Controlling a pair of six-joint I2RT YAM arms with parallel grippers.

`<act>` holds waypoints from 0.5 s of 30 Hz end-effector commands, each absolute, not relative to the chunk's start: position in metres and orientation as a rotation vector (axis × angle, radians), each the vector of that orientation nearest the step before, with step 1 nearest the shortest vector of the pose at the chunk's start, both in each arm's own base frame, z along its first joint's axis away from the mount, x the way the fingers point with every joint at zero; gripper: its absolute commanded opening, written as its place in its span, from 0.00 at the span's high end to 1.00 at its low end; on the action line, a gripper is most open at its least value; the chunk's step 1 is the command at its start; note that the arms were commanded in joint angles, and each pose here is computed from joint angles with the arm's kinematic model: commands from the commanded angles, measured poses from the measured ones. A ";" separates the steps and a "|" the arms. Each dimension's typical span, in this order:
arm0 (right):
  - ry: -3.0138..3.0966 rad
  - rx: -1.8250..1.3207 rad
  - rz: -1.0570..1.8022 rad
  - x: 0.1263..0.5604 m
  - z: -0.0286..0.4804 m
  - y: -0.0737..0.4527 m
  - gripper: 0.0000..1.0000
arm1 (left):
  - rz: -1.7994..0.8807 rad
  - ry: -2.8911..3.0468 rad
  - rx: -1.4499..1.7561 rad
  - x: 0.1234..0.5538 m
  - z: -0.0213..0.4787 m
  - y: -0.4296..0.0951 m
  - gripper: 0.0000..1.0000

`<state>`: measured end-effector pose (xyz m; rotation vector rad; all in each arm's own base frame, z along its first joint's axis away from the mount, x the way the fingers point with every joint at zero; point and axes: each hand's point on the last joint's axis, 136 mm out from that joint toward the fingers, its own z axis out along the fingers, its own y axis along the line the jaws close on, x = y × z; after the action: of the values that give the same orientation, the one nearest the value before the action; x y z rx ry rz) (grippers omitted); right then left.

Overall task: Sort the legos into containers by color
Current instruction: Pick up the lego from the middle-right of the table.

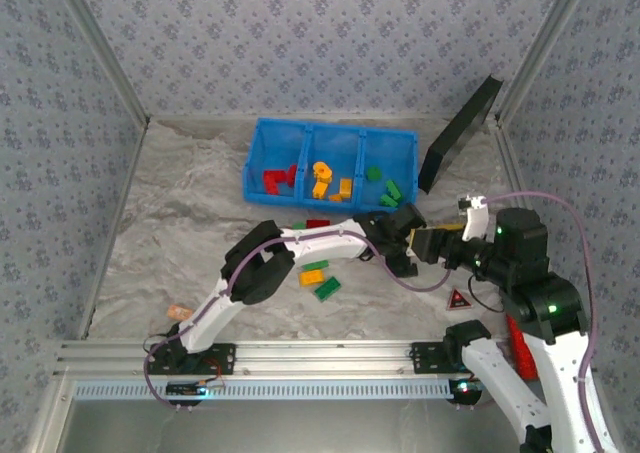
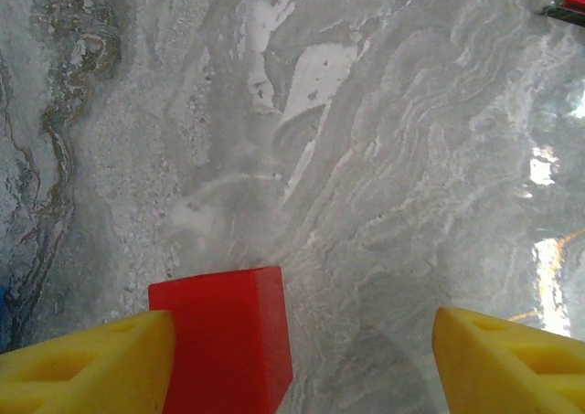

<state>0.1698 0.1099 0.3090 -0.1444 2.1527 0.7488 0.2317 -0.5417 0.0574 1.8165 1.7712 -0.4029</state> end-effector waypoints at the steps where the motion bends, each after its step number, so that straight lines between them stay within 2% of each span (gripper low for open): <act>1: 2.196 -0.113 0.747 0.157 0.304 0.106 0.27 | -0.383 1.815 1.839 0.231 0.043 -0.541 0.28; 6: 2.194 -0.110 0.761 0.154 0.305 0.106 0.27 | -0.341 1.859 1.831 0.236 0.032 -0.541 0.33; 15: 2.203 -0.117 0.744 0.150 0.303 0.104 0.27 | -0.199 1.931 1.763 0.260 0.019 -0.535 0.35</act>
<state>0.1547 0.1061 0.2980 -0.1180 2.2128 0.7534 0.2554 -0.5562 0.0549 1.7399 1.8091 -0.3120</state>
